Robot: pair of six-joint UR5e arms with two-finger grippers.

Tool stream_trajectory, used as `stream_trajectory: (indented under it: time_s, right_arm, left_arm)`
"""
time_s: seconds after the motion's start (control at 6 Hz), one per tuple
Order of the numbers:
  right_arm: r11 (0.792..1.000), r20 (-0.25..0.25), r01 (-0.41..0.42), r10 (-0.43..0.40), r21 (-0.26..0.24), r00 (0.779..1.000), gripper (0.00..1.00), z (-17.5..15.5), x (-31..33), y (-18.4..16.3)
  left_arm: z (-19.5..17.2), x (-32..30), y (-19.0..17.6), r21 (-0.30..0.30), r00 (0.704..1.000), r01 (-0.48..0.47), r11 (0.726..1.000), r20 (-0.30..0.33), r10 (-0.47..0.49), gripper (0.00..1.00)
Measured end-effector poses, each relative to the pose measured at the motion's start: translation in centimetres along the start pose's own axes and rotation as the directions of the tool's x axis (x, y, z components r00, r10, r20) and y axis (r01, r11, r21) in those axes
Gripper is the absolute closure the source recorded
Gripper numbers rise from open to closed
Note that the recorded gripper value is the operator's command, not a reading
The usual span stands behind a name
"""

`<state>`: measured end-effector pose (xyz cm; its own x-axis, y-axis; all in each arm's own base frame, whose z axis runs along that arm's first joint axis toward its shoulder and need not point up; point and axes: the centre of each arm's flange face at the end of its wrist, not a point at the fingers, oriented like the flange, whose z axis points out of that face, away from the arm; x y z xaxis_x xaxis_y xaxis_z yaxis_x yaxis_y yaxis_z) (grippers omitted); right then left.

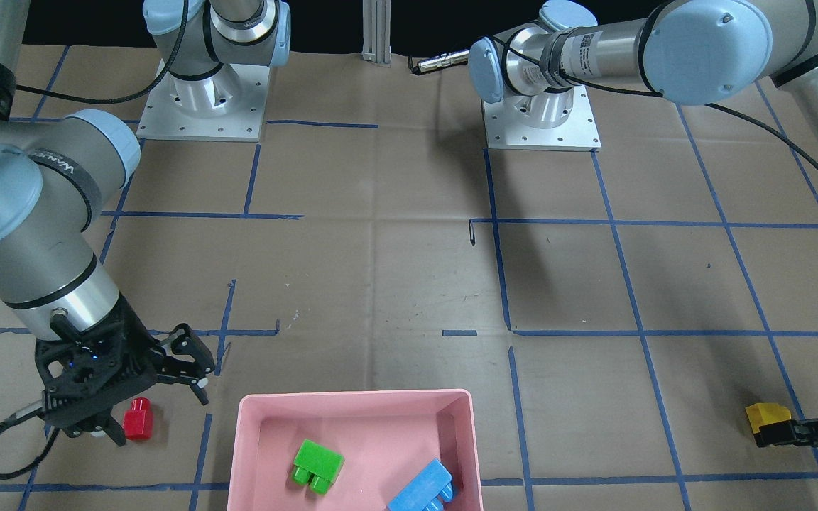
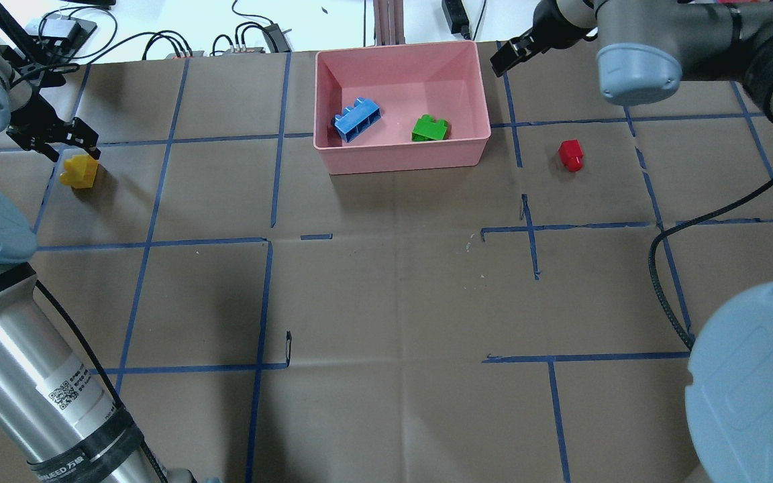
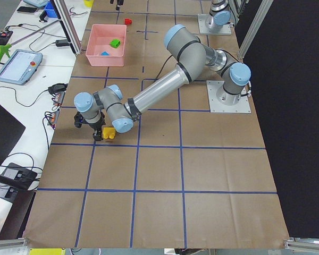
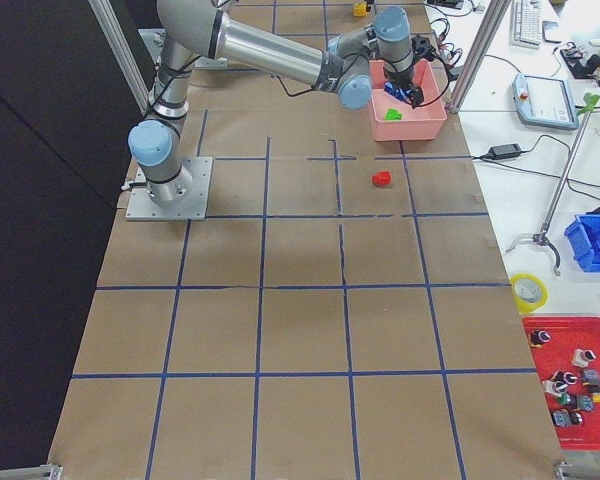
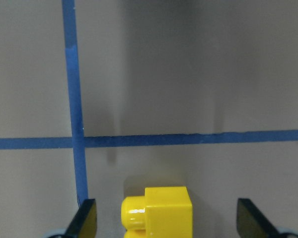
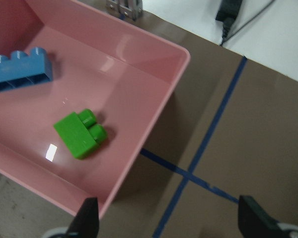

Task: Put all blocks into box

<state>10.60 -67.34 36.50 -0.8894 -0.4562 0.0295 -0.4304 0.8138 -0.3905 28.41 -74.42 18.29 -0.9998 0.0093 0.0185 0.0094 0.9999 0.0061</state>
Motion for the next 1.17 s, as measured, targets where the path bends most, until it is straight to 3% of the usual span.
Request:
stream_trajectory:
  time_s: [0.17, 0.33, 0.5, 1.0, 1.17]
  right_arm:
    - [0.993, -0.085, -0.081, 0.074, -0.084, 0.994, 0.00, -0.1, 1.5, 2.4]
    - [0.968, -0.159, -0.193, 0.168, -0.161, 0.973, 0.00, 0.2, 2.5, 4.2]
    - [0.938, -0.194, -0.277, 0.238, -0.208, 0.952, 0.00, 0.8, 2.9, 5.2]
    - [0.893, -0.194, -0.327, 0.277, -0.309, 0.941, 0.01, 6.6, 3.3, 7.8]
    - [0.898, -0.200, -0.325, 0.274, -0.297, 0.941, 0.01, 8.6, 3.7, 8.1]
  left_arm:
    - [-0.1, 0.3, 0.8, 0.005, 1.000, 0.002, 1.000, 0.002, -0.002, 0.01]
    - [0.1, 0.3, 1.4, 0.001, 1.000, 0.004, 1.000, 0.000, -0.004, 0.07]
    - [0.6, 0.1, 2.0, -0.010, 1.000, 0.008, 1.000, -0.007, -0.008, 0.20]
    - [0.8, -0.3, 2.5, -0.016, 1.000, 0.019, 1.000, -0.011, -0.019, 0.57]
    - [0.5, -0.4, 2.5, -0.013, 1.000, 0.019, 1.000, -0.008, -0.019, 0.72]
